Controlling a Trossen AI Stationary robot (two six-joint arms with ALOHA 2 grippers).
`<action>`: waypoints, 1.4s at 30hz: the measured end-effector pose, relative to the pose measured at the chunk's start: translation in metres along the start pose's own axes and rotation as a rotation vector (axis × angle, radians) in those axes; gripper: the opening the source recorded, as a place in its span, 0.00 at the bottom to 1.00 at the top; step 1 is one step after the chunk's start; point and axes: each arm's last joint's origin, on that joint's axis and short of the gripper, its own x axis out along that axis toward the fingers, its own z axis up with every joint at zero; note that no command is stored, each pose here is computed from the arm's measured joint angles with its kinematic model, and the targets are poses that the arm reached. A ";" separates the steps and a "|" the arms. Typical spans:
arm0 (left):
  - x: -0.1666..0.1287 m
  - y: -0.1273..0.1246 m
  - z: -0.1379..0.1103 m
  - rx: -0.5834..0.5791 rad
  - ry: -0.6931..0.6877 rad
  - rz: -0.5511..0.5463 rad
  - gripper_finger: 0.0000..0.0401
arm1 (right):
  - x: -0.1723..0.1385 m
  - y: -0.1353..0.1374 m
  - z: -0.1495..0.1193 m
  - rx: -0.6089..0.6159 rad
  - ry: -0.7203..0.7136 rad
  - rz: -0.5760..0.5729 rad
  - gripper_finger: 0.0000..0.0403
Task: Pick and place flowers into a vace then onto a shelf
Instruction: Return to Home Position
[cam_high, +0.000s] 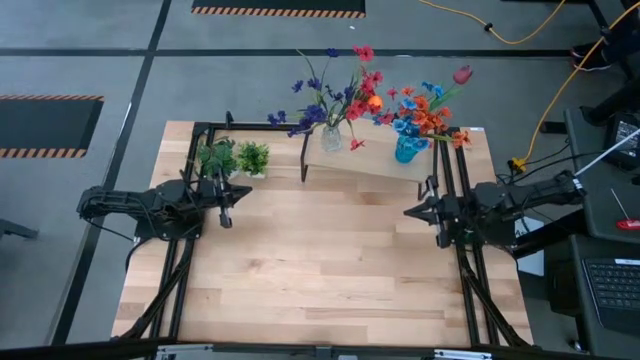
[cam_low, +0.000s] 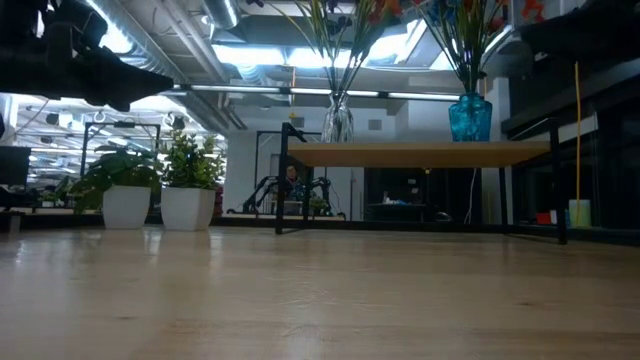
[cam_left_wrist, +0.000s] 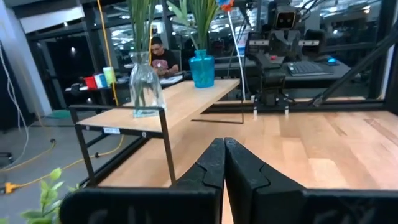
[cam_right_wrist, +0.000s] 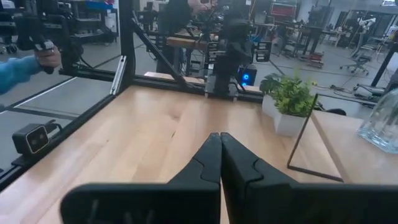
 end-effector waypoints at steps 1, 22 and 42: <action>0.000 0.000 0.000 0.001 0.004 0.002 0.01 | -0.003 0.000 0.000 0.001 -0.003 0.000 0.00; 0.002 0.007 -0.002 -0.037 0.018 0.066 0.00 | -0.009 0.003 -0.054 -0.002 -0.141 -0.018 0.00; 0.002 0.007 -0.002 -0.130 0.017 0.064 0.02 | -0.008 0.004 -0.054 0.033 -0.155 -0.016 0.05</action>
